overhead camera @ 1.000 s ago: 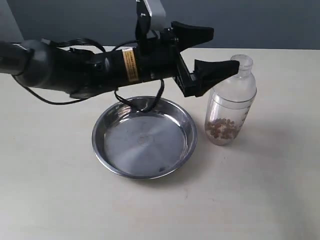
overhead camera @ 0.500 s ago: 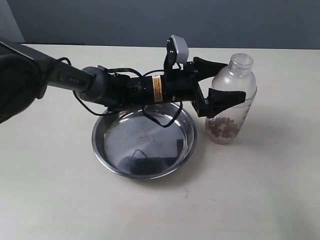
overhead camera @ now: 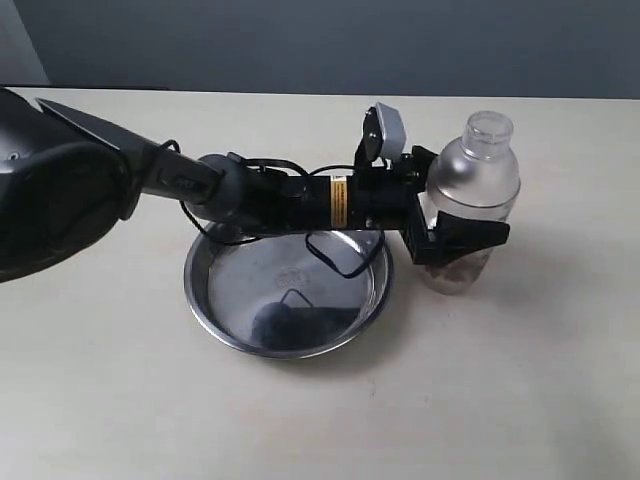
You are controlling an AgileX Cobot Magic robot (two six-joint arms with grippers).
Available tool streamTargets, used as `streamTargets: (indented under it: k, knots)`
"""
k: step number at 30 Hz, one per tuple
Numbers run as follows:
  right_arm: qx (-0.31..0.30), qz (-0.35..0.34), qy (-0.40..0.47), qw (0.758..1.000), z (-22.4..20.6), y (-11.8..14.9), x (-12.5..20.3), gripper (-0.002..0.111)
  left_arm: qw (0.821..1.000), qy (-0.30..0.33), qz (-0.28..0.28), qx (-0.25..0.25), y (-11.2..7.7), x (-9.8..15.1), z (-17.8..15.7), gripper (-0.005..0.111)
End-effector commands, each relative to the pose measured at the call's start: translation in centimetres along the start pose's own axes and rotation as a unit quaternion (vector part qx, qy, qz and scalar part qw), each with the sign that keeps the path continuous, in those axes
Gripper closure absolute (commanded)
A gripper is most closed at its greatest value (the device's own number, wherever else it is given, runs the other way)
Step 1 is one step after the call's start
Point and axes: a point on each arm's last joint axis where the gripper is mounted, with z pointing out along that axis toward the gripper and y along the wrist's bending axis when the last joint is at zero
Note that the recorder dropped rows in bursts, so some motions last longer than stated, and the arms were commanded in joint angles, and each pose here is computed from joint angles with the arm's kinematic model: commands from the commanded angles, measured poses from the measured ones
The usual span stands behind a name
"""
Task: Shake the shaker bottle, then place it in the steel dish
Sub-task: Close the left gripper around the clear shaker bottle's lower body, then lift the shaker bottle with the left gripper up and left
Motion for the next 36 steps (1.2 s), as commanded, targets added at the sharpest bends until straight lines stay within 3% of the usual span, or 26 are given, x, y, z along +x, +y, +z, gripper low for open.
streamTargets:
  k: [1, 14, 16, 18, 19, 20, 22, 24, 28, 32, 36]
  knots:
    - [0.001, 0.000, -0.006, 1.000, 0.0, 0.0, -0.1, 0.109, 1.000, 0.017, 0.003, -0.002, -0.1, 0.4, 0.9, 0.001]
    - [0.001, 0.000, -0.006, 1.000, 0.0, 0.0, -0.1, 0.109, 0.998, 0.036, -0.005, -0.060, 0.5, 0.9, 1.5, 0.006]
    - [0.001, 0.000, -0.006, 1.000, 0.0, 0.0, -0.1, 0.109, 0.997, 0.033, -0.005, -0.062, 0.5, 0.8, 1.5, 0.020]
    - [0.001, 0.000, -0.006, 1.000, 0.0, 0.0, -0.1, 0.109, 0.998, 0.035, -0.001, -0.060, 0.5, 0.9, 1.5, 0.042]
    - [0.001, 0.000, -0.006, 1.000, 0.0, 0.0, -0.1, 0.109, 0.998, 0.034, 0.000, -0.054, 0.3, 0.8, 1.6, 0.059]
    - [0.001, 0.000, -0.006, 1.000, 0.0, 0.0, -0.1, 0.109, 0.998, 0.031, 0.000, -0.051, 0.2, 0.8, 1.6, 0.068]
    - [0.001, 0.000, -0.006, 1.000, 0.0, 0.0, -0.1, 0.109, 0.999, 0.018, 0.001, -0.035, -0.3, 0.5, 1.8, 0.098]
    - [0.002, -0.001, -0.006, 1.000, 0.0, 0.0, -0.1, 0.109, 0.999, 0.014, 0.002, -0.033, -0.3, 0.4, 1.9, 0.106]
    - [0.002, -0.001, -0.006, 1.000, 0.0, 0.0, -0.1, 0.109, 0.999, 0.010, -0.007, -0.043, -0.1, 0.0, 1.8, 0.106]
    - [0.002, -0.001, -0.006, 1.000, 0.0, 0.0, -0.1, 0.109, 0.990, 0.061, 0.029, -0.124, 0.5, -4.0, 1.6, 0.106]
    - [0.002, -0.001, -0.006, 1.000, 0.0, 0.0, -0.1, 0.109, 0.984, 0.037, 0.091, -0.149, -0.6, -11.4, 0.6, 0.106]
